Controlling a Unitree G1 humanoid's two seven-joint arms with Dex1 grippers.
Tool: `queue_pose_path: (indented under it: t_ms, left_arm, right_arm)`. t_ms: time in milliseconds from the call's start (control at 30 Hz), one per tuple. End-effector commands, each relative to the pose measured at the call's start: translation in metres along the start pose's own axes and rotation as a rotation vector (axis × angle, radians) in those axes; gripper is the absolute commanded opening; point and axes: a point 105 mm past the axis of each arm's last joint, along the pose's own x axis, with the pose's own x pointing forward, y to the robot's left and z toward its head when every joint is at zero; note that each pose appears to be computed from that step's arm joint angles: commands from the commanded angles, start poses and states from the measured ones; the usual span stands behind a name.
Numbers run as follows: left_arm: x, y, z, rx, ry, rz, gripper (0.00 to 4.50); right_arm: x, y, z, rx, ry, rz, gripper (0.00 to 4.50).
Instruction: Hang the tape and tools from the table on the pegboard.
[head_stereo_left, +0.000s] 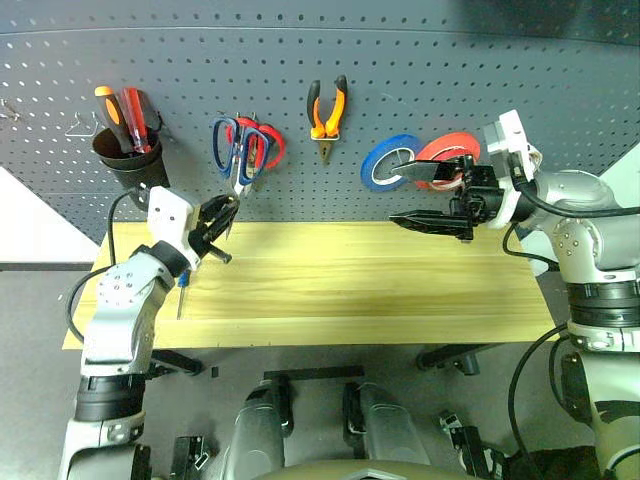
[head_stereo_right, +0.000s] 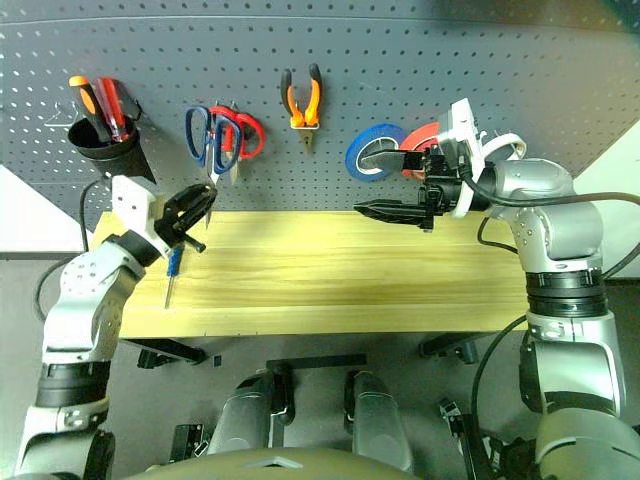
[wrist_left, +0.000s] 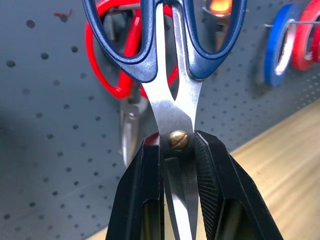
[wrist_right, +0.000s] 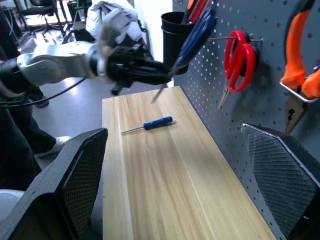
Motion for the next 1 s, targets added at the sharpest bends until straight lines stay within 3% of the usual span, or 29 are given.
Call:
queue_pose_path:
  t_ms: [33, 367, 733, 1000]
  left_arm:
    - [0.010, -0.002, 0.013, 0.074, -0.047, -0.021, 0.52]
    - [0.036, -0.010, 0.010, 0.046, -0.060, -0.025, 0.52]
    - [0.012, -0.033, 0.024, 0.097, -0.151, -0.017, 0.52]
    - [-0.002, -0.030, 0.010, 0.098, -0.086, 0.046, 0.52]
  right_arm:
    - [-0.003, -0.001, 0.019, -0.047, -0.043, 0.004, 4.50]
    - [-0.001, -0.002, 0.029, -0.065, -0.063, 0.008, 4.50]
    - [-0.003, 0.000, 0.027, -0.076, -0.041, 0.011, 4.50]
    - [0.001, -0.002, 0.024, -0.079, -0.037, 0.016, 4.50]
